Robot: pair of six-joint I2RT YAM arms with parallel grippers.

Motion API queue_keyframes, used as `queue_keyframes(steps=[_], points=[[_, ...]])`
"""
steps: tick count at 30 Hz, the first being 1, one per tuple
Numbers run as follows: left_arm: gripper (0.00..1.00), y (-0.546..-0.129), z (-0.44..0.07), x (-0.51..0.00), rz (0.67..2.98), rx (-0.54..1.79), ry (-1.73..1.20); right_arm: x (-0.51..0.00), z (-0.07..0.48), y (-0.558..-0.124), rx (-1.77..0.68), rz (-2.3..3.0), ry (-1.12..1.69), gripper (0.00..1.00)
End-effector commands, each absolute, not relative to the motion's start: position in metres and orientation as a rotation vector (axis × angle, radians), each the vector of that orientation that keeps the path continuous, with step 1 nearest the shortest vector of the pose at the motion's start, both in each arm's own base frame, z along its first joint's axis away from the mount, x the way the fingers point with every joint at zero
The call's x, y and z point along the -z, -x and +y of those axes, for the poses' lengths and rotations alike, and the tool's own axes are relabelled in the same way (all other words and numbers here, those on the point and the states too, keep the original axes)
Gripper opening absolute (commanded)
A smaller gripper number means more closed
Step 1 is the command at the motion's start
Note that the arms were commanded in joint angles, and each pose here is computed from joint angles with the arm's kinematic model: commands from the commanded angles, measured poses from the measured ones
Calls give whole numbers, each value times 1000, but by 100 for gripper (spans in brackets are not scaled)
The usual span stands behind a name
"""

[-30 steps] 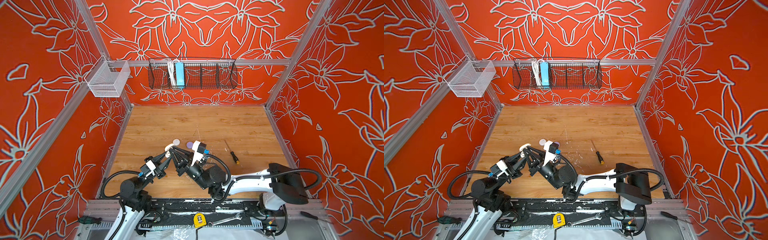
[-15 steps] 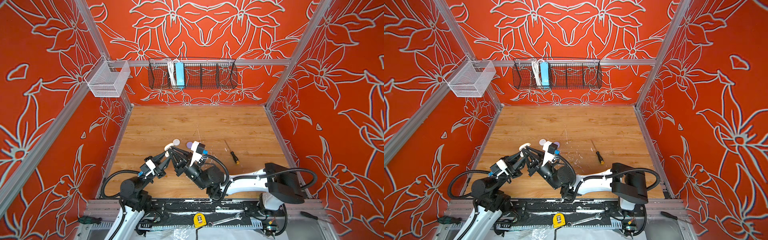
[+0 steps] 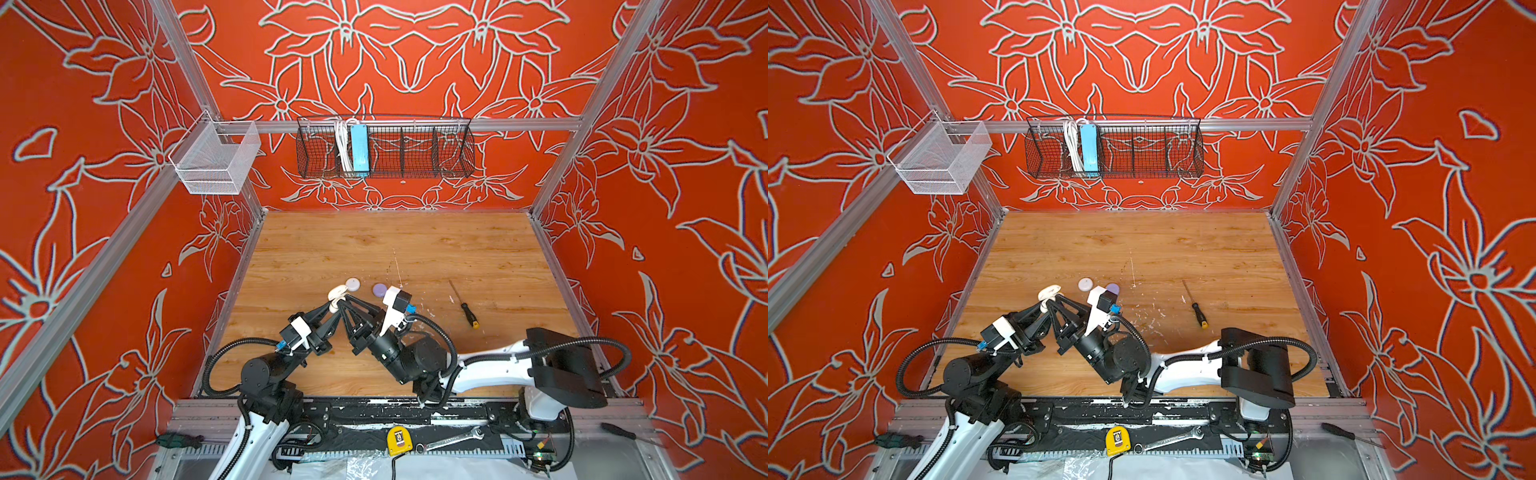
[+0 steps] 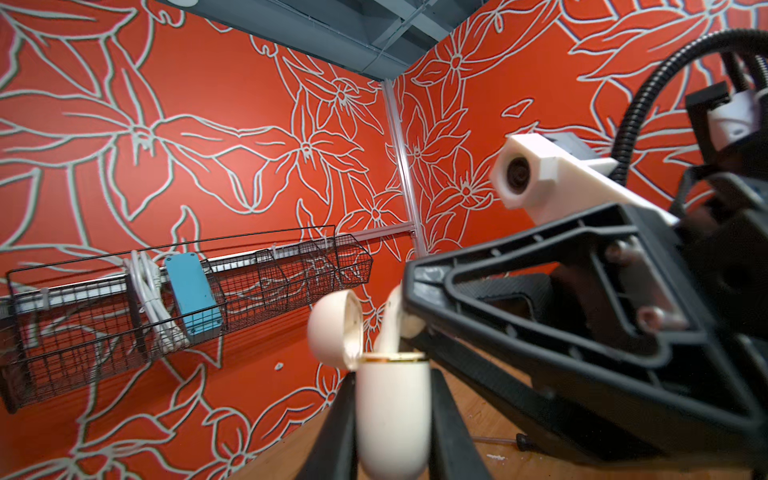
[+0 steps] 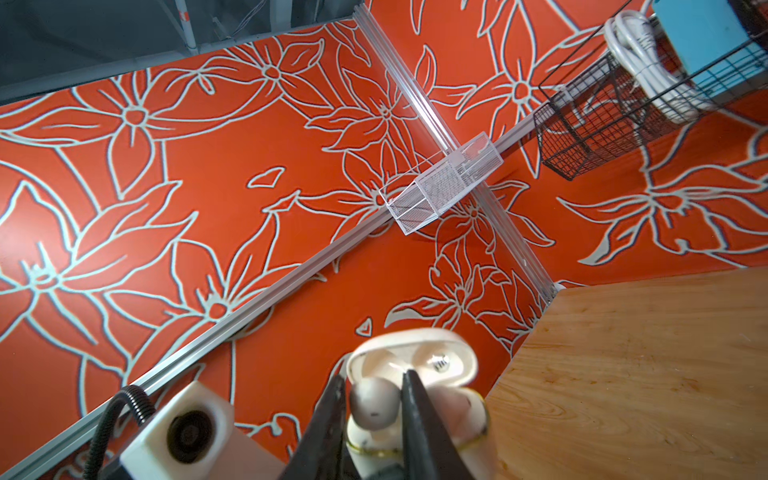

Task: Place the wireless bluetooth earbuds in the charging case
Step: 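Lower the earbud into the empty slot of the white case with the right gripper, then open the right gripper and draw it back from the case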

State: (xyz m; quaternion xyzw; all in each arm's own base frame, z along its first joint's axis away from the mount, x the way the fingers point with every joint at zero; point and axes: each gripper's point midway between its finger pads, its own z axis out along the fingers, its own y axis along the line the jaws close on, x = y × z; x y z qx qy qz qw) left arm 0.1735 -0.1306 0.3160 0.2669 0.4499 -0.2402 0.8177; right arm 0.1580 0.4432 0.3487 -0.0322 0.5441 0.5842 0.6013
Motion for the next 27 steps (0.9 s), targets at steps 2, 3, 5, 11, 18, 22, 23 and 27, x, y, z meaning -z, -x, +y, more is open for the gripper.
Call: queue_keyframes(steps=[2, 3, 5, 11, 18, 22, 23, 27], points=[[0, -157, -126, -343, 854, 498, -560, -329, 446, -160, -1293, 1327, 91, 30], [0, -158, -126, -343, 854, 496, -560, -329, 446, -159, -1293, 1327, 93, 32], [0, -158, -127, -343, 857, 496, -562, -330, 446, -159, -1289, 1323, 94, 36], [0, -158, -127, -341, 863, 500, -567, -339, 444, -161, -1246, 1316, 107, 38], [0, -157, -127, -338, 882, 501, -569, -356, 434, -152, -1226, 1286, 185, 48], [0, -158, -129, -335, 905, 517, -575, -364, 420, -148, -1206, 1298, 227, 56], [0, -159, -130, -332, 915, 522, -579, -365, 416, -148, -1194, 1301, 236, 55], [0, -161, -133, -323, 964, 553, -591, -373, 395, -149, -1109, 1356, 275, 43]])
